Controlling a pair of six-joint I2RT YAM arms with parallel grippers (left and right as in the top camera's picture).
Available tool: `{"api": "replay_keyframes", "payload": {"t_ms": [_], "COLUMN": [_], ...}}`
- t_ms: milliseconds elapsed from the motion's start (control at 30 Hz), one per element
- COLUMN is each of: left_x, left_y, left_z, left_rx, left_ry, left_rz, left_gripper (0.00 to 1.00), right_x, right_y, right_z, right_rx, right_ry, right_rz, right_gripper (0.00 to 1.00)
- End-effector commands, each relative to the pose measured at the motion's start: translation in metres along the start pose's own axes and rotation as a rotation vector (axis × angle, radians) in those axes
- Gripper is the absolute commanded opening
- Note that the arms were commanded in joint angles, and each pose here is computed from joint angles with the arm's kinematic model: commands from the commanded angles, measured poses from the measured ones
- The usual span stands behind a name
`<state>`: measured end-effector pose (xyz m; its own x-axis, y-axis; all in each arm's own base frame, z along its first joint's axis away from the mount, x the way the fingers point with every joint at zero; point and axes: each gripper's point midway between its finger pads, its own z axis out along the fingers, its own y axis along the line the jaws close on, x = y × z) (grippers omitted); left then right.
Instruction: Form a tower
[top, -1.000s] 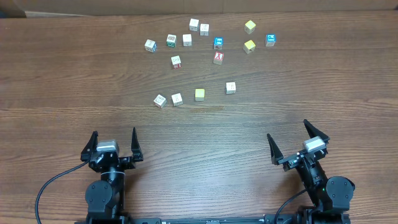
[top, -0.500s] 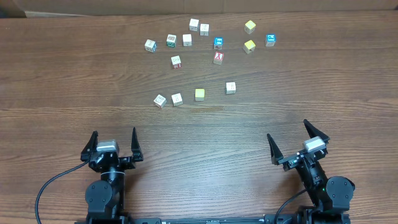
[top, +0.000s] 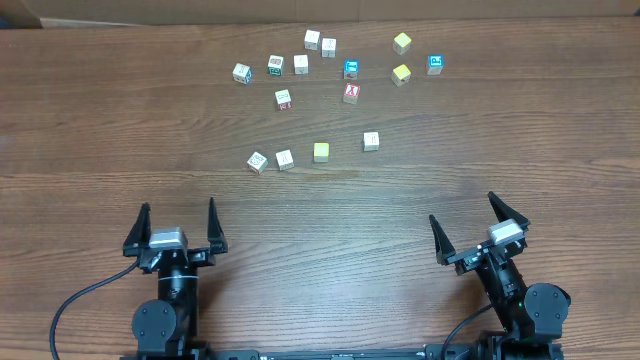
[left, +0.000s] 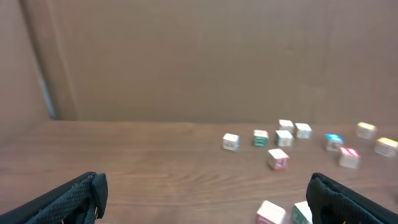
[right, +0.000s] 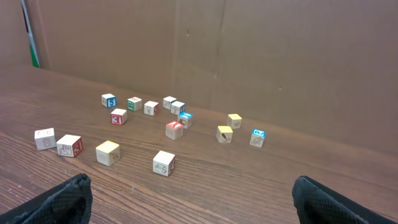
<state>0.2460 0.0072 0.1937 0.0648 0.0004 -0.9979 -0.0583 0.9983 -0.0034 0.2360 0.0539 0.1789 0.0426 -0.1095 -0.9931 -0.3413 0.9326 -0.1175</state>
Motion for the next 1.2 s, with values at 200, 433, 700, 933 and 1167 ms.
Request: {"api": "replay_keyframes", "payload": {"t_ms": [200, 433, 700, 933, 1167], "left_x": [-0.078, -0.120, -0.152, -0.137, -0.104], "left_y": [-0.025, -0.034, -0.085, -0.094, -0.097], "left_z": [-0.022, 0.004, 0.052, 0.102, 0.131], "left_rx": [0.158, 0.192, 0.459, 0.468, 0.462], "left_ry": [0.128, 0.429, 0.659, 0.852, 0.931], "left_rz": [-0.067, -0.037, -0.122, -0.164, -0.182], "left_gripper": [1.00, 1.00, 1.00, 1.00, 1.00], "right_x": [0.002, 0.002, 0.002, 0.002, 0.002], "right_y": [0.000, 0.000, 0.000, 0.000, 0.000], "right_z": [0.000, 0.000, 0.000, 0.000, 0.000], "right_rx": [0.001, 0.001, 0.001, 0.001, 0.001], "right_ry": [-0.003, -0.003, -0.003, -0.003, -0.003], "right_rz": [0.005, 0.005, 0.005, 0.005, 0.005], "right_gripper": [1.00, 1.00, 1.00, 1.00, 1.00]}}
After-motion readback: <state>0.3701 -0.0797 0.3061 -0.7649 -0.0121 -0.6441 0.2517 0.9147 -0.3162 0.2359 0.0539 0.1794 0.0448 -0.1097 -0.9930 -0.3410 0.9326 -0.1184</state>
